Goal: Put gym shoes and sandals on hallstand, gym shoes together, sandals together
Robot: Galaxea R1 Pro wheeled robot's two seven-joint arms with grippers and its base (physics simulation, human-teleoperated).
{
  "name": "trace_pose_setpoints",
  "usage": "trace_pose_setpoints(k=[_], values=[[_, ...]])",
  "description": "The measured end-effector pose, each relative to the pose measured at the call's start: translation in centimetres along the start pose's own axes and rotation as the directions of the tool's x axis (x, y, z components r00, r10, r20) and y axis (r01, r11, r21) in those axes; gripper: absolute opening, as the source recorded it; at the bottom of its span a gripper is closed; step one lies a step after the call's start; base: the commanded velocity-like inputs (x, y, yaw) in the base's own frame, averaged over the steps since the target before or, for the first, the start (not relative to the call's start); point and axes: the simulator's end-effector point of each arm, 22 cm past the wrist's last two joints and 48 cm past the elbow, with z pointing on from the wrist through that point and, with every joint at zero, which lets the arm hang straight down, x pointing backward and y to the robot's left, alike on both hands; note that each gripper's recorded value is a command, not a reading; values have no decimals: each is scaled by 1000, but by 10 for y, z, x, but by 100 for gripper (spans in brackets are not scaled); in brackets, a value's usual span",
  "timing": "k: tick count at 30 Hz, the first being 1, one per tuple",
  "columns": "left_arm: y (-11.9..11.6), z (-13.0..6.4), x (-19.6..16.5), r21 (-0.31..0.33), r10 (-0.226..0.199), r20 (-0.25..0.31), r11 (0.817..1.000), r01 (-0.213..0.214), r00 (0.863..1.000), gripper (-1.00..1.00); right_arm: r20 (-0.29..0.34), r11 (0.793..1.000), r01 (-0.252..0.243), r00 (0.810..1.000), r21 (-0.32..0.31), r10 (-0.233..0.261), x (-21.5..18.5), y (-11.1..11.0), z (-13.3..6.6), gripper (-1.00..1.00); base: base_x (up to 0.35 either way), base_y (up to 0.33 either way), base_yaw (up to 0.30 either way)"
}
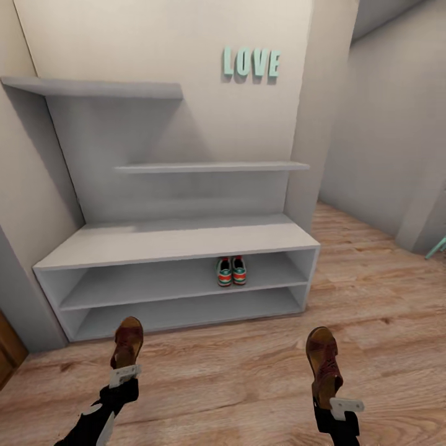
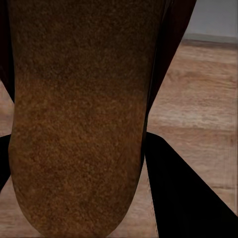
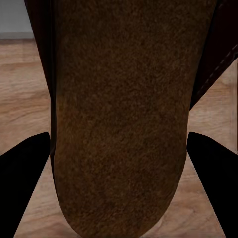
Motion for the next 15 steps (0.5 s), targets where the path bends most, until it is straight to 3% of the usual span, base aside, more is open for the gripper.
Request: trace_pose_setpoints(k=[4,6,7,9,10,12,15], values=[[-21,12,-55,6,21,21,1000,-22,1000,-100,-1,1000,1,1000,-1,-1,0,1,0,-100,0,0,-31],[-30,15,-66,13,28,-3,1000,-28,1000,-100,-1,1000,0,1000,0,0,0,0,0,-100,0,0,-6],[-48,19,-72,10,49,-97,999,-48,994,-100,-2,1000,0,1000,0,0,1,0,0,-100,0,0,-1],[-58,20,-134,-14,65,-68,998,-66,996,-100,-1,1000,-1,1000,1,1,0,0,0,-100,0,0,0],[-60,19,-149,-24,66,-93,997,-68,993,-100,-1,1000,-2,1000,1,2,0,0,0,-100,0,0,0],[-60,15,-164,-47,63,-154,996,-71,986,-100,-2,1000,-2,1000,2,2,0,-1,0,-100,0,0,0],[-56,12,-177,-74,61,-173,994,-75,983,-100,-2,1000,-2,1000,2,2,0,-1,0,-100,0,0,0]])
